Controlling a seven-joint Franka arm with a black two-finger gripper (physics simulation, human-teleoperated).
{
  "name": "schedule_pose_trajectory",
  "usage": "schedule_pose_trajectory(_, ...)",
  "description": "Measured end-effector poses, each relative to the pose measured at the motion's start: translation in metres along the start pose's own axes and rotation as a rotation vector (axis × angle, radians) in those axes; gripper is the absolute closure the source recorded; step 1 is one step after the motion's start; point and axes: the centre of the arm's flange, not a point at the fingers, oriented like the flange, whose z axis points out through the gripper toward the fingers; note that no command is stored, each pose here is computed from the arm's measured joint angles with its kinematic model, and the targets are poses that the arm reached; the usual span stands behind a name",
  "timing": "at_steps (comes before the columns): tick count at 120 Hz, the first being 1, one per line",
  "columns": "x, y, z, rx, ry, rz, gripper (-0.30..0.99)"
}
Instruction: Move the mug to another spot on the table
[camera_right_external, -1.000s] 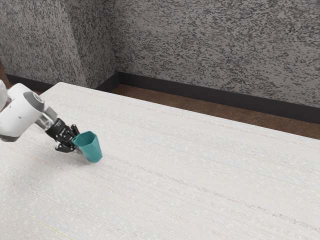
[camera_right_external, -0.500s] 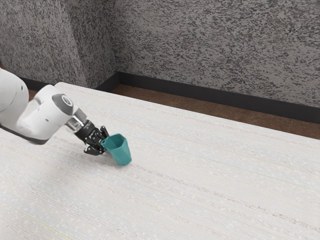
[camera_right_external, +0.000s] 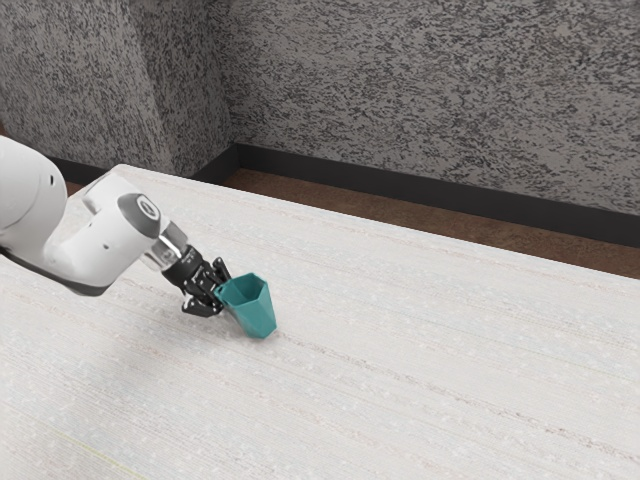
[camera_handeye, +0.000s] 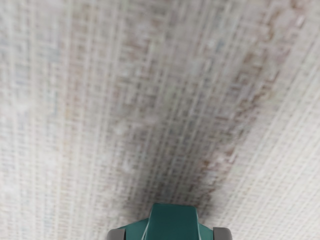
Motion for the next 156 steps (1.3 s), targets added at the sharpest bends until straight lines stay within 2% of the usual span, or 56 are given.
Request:
schedule_pose_trajectory(61, 0.002, 0.0, 0.002, 0.001, 0.006, -0.034, 0.61)
schedule_pose_trajectory(90, 0.003, -0.002, 0.002, 0.003, 0.009, -0.031, 0.23)
schedule_pose_trajectory(121, 0.01, -0.008, -0.01, -0.005, 0.014, -0.04, 0.07)
schedule_pose_trajectory(141, 0.01, -0.008, -0.057, -0.047, 0.065, -0.001, 0.03)
schedule_pose_trajectory(149, 0.02, -0.009, -0.09, -0.076, 0.105, 0.009, 0.02)
schedule_pose_trajectory(156, 0.017, -0.008, -0.115, -0.074, 0.169, 0.066, 0.02)
